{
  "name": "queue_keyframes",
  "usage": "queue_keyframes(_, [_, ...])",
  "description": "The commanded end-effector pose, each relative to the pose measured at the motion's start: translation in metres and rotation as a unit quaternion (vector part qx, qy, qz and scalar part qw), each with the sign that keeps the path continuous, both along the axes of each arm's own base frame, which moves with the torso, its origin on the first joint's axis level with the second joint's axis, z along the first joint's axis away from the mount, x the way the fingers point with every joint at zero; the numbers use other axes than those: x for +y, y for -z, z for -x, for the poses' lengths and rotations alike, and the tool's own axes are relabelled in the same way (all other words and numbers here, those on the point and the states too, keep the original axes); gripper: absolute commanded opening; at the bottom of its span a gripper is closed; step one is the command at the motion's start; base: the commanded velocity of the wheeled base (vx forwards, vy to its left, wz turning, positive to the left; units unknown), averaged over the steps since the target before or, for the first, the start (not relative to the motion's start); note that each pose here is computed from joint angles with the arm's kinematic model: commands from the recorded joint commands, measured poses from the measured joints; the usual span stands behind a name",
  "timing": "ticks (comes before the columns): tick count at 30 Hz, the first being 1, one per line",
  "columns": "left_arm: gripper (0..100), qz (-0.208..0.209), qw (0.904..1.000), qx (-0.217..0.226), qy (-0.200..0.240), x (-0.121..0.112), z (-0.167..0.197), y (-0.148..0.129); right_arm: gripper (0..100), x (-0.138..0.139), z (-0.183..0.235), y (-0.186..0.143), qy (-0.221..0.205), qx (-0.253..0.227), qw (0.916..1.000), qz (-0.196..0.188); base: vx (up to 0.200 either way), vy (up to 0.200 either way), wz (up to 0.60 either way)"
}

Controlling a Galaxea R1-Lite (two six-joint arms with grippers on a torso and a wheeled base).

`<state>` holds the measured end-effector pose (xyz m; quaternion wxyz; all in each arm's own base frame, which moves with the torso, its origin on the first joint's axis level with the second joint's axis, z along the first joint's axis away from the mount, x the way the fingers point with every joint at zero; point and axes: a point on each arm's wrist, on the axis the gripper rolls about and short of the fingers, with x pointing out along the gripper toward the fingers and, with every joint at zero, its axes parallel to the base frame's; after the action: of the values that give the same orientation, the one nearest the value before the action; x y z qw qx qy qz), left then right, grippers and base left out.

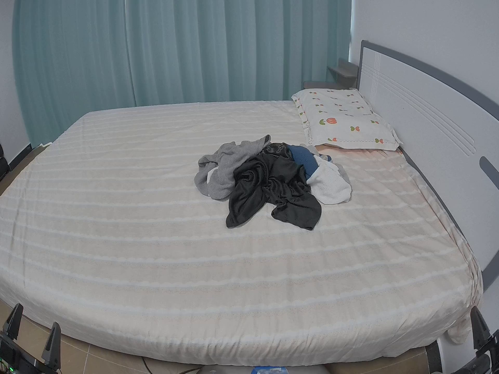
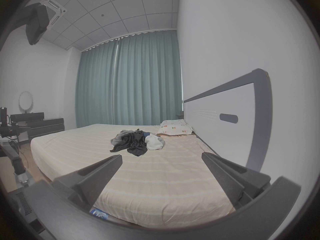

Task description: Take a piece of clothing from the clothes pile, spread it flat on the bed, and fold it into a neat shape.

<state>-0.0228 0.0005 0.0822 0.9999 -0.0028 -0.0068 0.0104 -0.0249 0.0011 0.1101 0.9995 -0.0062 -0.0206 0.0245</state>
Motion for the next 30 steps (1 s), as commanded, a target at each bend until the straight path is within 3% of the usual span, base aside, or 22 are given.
queue_keyframes(1, [100, 0.000, 1.0000, 0.000, 0.000, 0.000, 0.000, 0.005, 100, 0.002, -0.054, -0.043, -0.053, 0.139, 0.9889, 0.004, 0.000, 0.000, 0.00])
queue_keyframes(4, [100, 0.000, 1.0000, 0.000, 0.000, 0.000, 0.000, 0.005, 100, 0.003, -0.084, -0.049, -0.055, 0.182, 0.9816, -0.009, 0.000, 0.000, 0.00])
queue_keyframes(7, [100, 0.000, 1.0000, 0.000, 0.000, 0.000, 0.000, 0.005, 100, 0.004, -0.130, -0.049, -0.054, 0.251, 0.9664, -0.015, 0.000, 0.000, 0.00])
queue_keyframes(9, [100, 0.000, 1.0000, 0.000, 0.000, 0.000, 0.000, 0.005, 100, 0.004, -0.130, -0.049, -0.054, 0.251, 0.9664, -0.015, 0.000, 0.000, 0.00])
queue_keyframes(10, [100, 0.000, 1.0000, 0.000, 0.000, 0.000, 0.000, 0.005, 100, 0.006, -0.182, -0.046, -0.049, 0.302, 0.9513, -0.036, 0.000, 0.000, 0.00])
queue_keyframes(13, [100, 0.000, 1.0000, 0.000, 0.000, 0.000, 0.000, 0.005, 100, 0.015, -0.233, -0.037, -0.051, 0.334, 0.9384, -0.073, 0.000, 0.000, 0.00])
queue_keyframes(16, [100, 0.000, 1.0000, 0.000, 0.000, 0.000, 0.000, 0.005, 100, 0.035, -0.285, -0.025, -0.046, 0.342, 0.9311, -0.119, 0.000, 0.000, 0.00])
queue_keyframes(20, [100, 0.000, 1.0000, 0.000, 0.000, 0.000, 0.000, 0.005, 100, 0.060, -0.338, 0.001, -0.018, 0.359, 0.9228, -0.137, 0.000, 0.000, 0.00])
queue_keyframes(24, [100, 0.000, 1.0000, 0.000, 0.000, 0.000, 0.000, 0.005, 100, 0.074, -0.383, 0.025, 0.000, 0.367, 0.9196, -0.141, 0.000, 0.000, 0.00])
queue_keyframes(30, [100, 0.000, 1.0000, 0.000, 0.000, 0.000, 0.000, 0.005, 100, 0.104, -0.439, 0.059, 0.041, 0.364, 0.9114, -0.188, 0.000, 0.000, 0.00])
